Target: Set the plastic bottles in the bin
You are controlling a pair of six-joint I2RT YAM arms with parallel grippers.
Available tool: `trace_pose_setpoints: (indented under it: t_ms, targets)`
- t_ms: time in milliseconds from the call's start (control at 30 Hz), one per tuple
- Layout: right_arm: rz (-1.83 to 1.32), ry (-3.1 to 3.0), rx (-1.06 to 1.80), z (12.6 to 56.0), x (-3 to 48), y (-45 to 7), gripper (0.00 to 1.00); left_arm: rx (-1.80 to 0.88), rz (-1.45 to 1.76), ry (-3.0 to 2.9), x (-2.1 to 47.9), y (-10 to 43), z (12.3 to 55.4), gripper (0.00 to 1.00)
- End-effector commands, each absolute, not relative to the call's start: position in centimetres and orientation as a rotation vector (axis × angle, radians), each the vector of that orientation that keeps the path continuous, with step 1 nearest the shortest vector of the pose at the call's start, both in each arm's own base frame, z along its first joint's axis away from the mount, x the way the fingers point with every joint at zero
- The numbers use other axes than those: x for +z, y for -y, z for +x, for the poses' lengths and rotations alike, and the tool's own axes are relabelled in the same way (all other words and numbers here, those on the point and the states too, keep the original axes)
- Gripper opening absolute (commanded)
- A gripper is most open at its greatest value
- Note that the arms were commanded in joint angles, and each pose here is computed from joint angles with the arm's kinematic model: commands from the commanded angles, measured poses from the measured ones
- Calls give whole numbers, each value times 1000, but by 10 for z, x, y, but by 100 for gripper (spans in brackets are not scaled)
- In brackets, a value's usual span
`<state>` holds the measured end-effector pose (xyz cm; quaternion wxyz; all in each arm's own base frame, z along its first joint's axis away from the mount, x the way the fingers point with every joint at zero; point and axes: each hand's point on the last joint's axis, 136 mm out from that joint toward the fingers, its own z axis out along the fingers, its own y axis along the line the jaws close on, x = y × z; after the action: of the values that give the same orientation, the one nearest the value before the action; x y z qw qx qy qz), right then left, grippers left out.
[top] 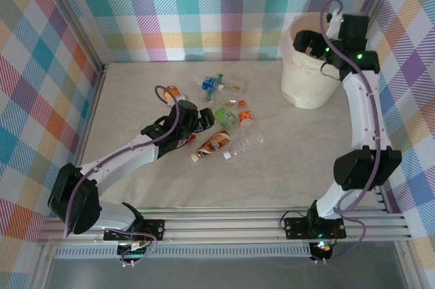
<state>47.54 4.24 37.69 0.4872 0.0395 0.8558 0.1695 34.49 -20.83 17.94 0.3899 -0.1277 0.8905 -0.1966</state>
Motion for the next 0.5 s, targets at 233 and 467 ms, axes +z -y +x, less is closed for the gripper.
trace_pose_setpoints:
  t_ms: [233,467]
  targets:
    - [47,-2056,727,395,328,-128,100,-599,-296,-2216,196,222,354,100]
    - [291,-2221,803,352,252,-138,100,-603,-327,-2202,192,221,356,100]
